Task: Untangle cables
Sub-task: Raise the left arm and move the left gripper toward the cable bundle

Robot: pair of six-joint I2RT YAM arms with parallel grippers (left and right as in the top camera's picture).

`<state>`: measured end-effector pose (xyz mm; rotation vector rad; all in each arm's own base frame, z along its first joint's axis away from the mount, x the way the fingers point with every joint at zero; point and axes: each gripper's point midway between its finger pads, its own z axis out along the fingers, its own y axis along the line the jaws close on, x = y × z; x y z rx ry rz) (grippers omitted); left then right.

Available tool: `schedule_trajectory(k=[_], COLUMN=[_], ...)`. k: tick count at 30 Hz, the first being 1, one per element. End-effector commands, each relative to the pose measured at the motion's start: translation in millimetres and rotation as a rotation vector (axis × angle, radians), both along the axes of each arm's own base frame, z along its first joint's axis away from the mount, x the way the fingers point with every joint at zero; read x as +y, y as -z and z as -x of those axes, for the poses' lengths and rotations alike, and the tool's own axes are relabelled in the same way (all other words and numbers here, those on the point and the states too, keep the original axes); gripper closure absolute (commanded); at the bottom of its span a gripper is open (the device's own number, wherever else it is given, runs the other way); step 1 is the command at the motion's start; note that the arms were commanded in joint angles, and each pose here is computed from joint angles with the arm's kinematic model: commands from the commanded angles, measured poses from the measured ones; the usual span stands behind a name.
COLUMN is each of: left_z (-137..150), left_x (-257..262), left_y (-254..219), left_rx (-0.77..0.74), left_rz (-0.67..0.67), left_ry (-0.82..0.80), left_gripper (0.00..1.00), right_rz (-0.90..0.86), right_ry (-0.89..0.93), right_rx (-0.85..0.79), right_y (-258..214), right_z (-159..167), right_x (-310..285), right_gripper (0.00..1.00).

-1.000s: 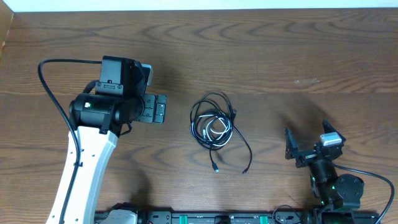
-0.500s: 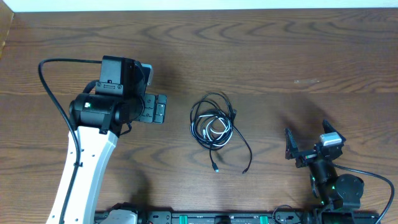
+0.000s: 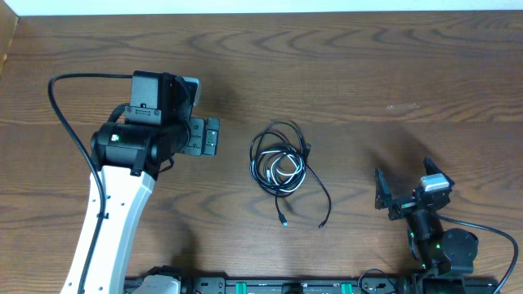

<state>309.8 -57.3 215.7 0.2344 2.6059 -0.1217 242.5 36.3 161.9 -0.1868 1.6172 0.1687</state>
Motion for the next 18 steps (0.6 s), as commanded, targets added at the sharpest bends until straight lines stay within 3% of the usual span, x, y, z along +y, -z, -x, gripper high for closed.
schedule_trajectory(k=[1, 18], left_z=[-6, -13], left_x=[-3, -5], left_y=[-8, 29], left_rx=[-0.02, 0.111], left_rz=[0.008, -0.012], left_ry=[0.013, 0.012], left_gripper=[0.02, 0.03], right_rz=[0.016, 0.016], right_ry=[0.0, 0.0], right_rx=[-0.001, -0.001], right_y=[1, 1], right_z=[0, 0], right_x=[0, 0], right_gripper=[0.01, 0.01])
